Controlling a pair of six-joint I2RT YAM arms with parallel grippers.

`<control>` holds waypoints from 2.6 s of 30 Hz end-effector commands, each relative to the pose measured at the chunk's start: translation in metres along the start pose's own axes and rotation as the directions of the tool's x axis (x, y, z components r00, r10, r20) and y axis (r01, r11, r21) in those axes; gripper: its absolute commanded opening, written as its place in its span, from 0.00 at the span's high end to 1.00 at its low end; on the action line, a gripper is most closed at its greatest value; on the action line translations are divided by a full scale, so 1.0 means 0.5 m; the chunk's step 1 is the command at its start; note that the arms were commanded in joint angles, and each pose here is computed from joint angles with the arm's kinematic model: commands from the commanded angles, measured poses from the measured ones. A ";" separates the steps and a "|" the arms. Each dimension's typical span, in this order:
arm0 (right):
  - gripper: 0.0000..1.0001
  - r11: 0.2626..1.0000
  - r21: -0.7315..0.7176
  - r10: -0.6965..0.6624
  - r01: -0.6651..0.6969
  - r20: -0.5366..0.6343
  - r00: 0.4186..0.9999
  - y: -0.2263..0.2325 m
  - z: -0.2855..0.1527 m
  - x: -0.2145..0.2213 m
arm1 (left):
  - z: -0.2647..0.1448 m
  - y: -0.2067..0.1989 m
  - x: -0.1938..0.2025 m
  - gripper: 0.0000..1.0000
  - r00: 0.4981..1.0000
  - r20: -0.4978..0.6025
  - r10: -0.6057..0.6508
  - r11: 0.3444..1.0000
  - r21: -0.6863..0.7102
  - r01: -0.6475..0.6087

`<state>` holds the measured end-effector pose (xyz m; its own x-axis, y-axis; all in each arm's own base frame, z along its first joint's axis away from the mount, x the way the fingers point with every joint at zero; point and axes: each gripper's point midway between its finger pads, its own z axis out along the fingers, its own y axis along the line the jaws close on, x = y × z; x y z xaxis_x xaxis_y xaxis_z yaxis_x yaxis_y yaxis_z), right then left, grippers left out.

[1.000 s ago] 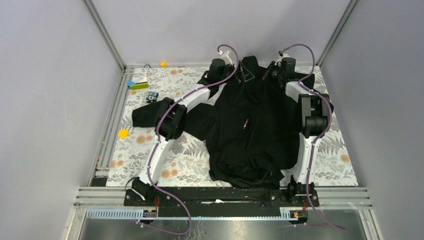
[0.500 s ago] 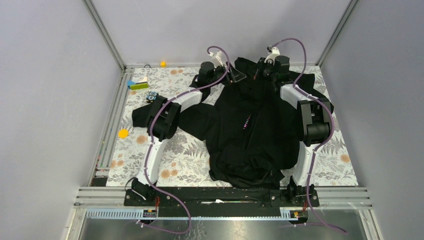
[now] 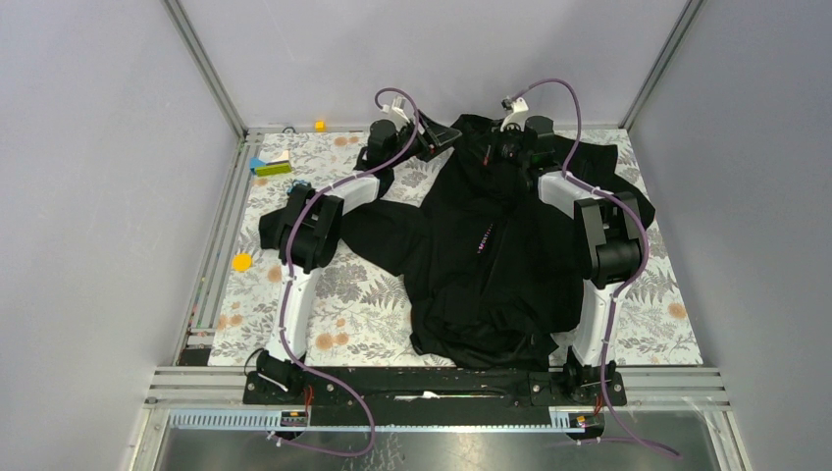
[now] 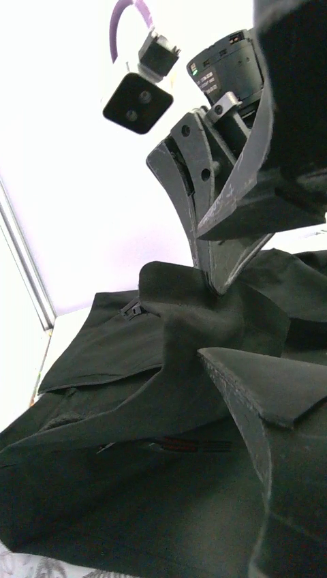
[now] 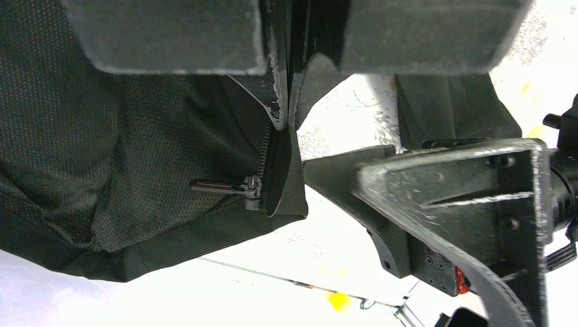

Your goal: Zip up the jacket

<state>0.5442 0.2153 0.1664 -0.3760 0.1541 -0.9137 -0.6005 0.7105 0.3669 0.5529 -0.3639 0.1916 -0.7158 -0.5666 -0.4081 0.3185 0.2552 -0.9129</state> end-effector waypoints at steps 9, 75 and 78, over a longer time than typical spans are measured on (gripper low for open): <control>1.00 0.979 0.017 -0.205 0.205 0.018 0.978 0.053 0.015 -0.023 | -0.009 -0.063 -0.034 0.40 0.984 0.173 0.031 0.970 -0.245 0.013; 0.65 0.859 -0.311 0.452 -0.406 0.092 0.887 0.038 -0.034 -0.150 | -0.024 -0.109 0.045 1.00 0.991 -0.010 0.137 0.917 0.378 -0.123; 0.74 0.862 -0.318 0.438 -0.395 0.075 0.896 0.057 -0.023 -0.153 | -0.018 -0.105 0.050 1.00 0.993 -0.021 0.120 0.922 0.372 -0.104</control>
<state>0.5494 0.1993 0.2158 -0.5820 0.5223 -0.6232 -0.5023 0.3717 0.7807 0.5169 -0.3758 0.2094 -0.7024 -0.5117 -0.4947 0.5509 0.0492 -0.8331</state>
